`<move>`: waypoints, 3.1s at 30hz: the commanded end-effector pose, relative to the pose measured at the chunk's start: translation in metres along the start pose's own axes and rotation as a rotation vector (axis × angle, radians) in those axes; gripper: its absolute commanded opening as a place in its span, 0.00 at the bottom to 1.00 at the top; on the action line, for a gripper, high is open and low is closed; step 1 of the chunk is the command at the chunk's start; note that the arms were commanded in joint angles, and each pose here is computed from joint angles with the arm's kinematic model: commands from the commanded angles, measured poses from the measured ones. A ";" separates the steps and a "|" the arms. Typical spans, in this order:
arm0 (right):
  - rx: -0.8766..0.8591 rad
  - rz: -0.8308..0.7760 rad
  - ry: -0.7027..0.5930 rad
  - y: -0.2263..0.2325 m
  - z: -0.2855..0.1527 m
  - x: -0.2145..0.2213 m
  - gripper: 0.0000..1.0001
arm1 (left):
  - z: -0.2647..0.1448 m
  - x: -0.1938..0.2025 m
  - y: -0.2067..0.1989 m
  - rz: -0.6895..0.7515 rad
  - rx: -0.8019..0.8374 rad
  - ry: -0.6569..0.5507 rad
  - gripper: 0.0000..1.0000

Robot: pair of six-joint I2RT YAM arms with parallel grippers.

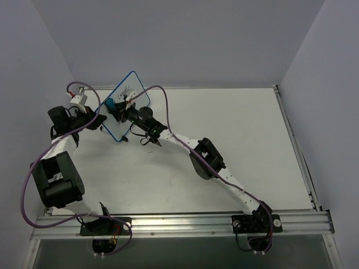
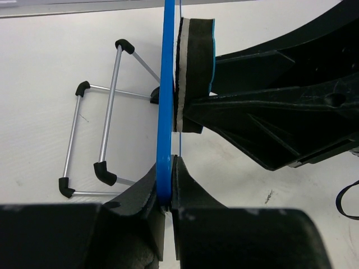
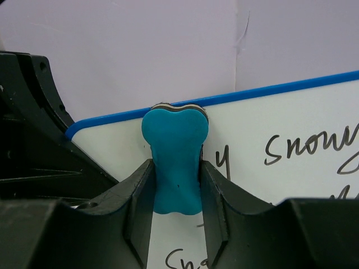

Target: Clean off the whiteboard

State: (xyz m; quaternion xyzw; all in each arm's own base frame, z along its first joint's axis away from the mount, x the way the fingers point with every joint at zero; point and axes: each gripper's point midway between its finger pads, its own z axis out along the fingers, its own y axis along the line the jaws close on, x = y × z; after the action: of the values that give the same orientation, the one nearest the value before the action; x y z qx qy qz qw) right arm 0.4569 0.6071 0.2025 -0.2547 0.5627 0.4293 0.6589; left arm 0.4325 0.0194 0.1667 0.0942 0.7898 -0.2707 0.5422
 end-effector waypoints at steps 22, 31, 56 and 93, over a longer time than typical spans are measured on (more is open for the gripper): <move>-0.033 0.014 0.058 0.007 0.005 0.015 0.00 | -0.013 0.091 -0.005 -0.184 -0.073 0.243 0.02; 0.009 0.102 0.061 -0.068 -0.001 0.027 0.00 | -0.011 0.092 -0.009 -0.172 -0.054 0.248 0.02; -0.261 0.270 0.060 0.057 -0.023 0.016 0.00 | -0.017 0.087 -0.017 -0.201 -0.053 0.313 0.02; 0.003 0.285 -0.095 -0.075 -0.085 -0.061 0.00 | -0.039 0.078 -0.021 -0.360 -0.131 0.464 0.02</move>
State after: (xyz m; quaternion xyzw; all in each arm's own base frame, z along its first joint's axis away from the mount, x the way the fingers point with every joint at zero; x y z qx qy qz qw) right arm 0.4860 0.4903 0.1409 -0.1442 0.6450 0.5018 0.5581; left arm 0.4075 0.0295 0.1495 0.0182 0.8791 -0.2538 0.4030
